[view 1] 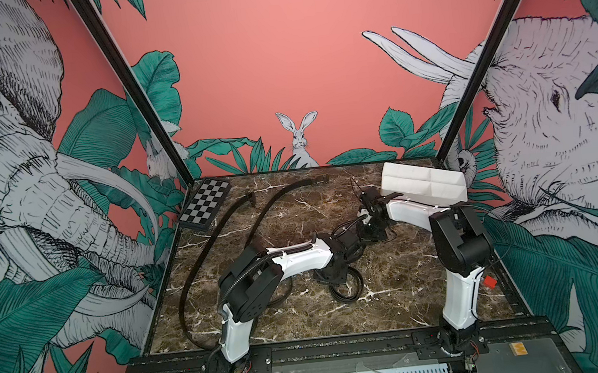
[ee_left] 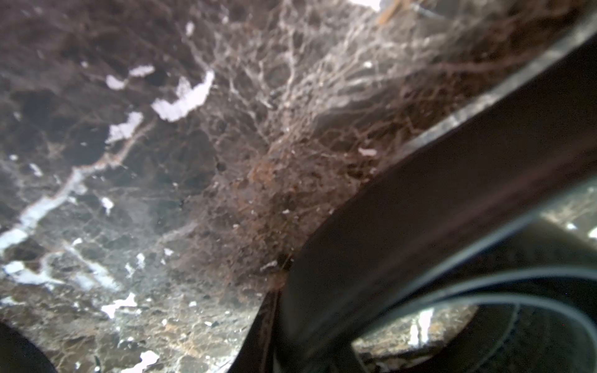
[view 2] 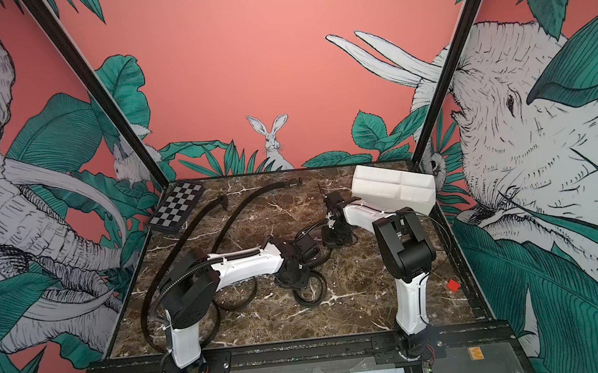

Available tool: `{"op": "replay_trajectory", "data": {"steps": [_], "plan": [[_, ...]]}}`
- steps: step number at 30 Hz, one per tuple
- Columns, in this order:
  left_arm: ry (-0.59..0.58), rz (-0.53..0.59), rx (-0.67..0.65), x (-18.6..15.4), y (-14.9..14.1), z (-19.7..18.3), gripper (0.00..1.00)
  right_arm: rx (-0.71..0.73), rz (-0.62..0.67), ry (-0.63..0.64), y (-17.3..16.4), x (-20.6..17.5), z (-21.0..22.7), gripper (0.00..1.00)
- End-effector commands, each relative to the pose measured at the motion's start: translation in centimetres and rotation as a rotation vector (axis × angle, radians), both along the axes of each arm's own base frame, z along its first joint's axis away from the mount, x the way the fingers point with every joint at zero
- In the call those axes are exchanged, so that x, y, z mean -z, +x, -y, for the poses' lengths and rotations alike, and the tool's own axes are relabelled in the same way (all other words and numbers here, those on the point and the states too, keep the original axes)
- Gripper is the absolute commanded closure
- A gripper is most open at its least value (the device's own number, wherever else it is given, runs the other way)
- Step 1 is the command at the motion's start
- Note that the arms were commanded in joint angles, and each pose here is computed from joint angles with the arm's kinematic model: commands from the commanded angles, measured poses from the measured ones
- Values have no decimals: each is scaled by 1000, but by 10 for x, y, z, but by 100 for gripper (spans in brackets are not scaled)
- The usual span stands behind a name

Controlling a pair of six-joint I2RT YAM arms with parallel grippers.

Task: Place the belts into the storage roll
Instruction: Roll the belt at the center of the board.

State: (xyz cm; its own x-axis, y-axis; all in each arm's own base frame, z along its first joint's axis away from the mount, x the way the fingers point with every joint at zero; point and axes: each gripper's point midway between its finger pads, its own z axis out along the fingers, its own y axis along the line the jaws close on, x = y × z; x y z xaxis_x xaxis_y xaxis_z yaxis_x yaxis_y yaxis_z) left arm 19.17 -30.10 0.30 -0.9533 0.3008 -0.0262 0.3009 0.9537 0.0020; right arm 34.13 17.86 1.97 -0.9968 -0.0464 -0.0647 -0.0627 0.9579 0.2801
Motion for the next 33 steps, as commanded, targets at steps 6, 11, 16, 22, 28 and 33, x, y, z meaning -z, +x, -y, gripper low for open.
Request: {"op": "replay_trajectory", "data": {"steps": [6, 11, 16, 22, 28, 33], "plan": [[555, -213, -16, 61, -51, -134, 74, 27, -43, -133, -16, 16, 44, 100], [559, -225, -31, 65, -53, -138, 74, 29, -46, -134, -19, 16, 49, 100], [560, -231, -44, 69, -53, -141, 72, 38, -52, -136, -23, 17, 55, 100], [560, -240, -54, 74, -54, -144, 72, 47, -53, -137, -25, 17, 60, 100], [558, -254, -64, 79, -57, -146, 72, 55, -54, -144, -26, 16, 67, 100], [560, -264, -72, 81, -58, -148, 71, 63, -52, -145, -27, 15, 71, 100]]}}
